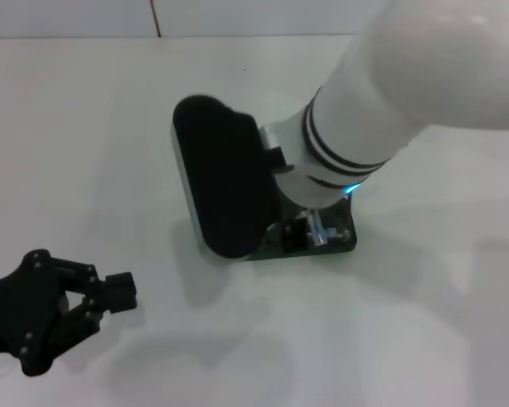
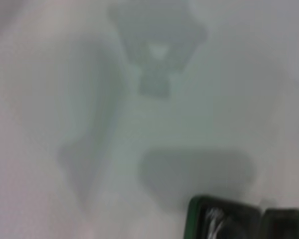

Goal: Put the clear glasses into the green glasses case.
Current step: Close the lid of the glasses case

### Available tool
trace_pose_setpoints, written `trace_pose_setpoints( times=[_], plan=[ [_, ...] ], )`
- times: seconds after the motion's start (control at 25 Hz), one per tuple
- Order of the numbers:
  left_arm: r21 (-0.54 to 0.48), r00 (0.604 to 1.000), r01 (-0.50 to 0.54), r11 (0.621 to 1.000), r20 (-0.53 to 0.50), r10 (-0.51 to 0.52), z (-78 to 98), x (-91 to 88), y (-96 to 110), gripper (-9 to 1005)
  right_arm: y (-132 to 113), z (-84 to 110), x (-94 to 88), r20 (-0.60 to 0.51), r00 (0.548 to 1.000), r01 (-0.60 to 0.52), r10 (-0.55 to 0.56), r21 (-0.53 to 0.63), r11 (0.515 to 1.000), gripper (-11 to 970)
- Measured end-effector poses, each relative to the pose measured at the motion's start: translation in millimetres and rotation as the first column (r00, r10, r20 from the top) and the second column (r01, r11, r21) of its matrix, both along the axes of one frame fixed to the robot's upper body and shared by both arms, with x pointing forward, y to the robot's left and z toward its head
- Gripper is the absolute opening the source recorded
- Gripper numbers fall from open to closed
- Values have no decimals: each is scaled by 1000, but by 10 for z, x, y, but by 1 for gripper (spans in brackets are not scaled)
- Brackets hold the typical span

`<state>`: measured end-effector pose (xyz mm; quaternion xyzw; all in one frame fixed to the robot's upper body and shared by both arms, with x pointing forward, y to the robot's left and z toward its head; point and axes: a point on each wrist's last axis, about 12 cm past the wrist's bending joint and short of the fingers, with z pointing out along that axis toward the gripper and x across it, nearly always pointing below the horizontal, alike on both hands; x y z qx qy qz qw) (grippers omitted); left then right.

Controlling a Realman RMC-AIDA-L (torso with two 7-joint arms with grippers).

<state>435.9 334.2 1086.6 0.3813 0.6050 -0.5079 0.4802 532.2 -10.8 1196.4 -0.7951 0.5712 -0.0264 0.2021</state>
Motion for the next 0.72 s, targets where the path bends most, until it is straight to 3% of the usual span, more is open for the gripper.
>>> trace_pose_setpoints(
  times=[0.2, 0.48, 0.64, 0.68, 0.72],
  plan=[
    [-12, 1000, 10, 1000, -4, -10, 51, 90, -31, 155, -211, 141, -75, -24, 997, 73, -70, 176, 982, 181],
    [-42, 1000, -2, 999, 8, 2, 147, 234, -61, 159, -680, 188, -171, -61, 980, 198, -189, 377, 905, 179],
    [-71, 999, -34, 997, 12, 35, 205, 315, -57, 162, -941, 279, -276, -86, 974, 223, -209, 513, 829, 178],
    [-77, 999, -45, 996, 11, 46, 216, 331, -50, 162, -941, 279, -276, -86, 974, 223, -209, 513, 829, 178],
    [-83, 998, -55, 995, 10, 56, 229, 349, -43, 163, -1110, 349, -345, -118, 972, 235, -205, 591, 772, 177]
  ],
)
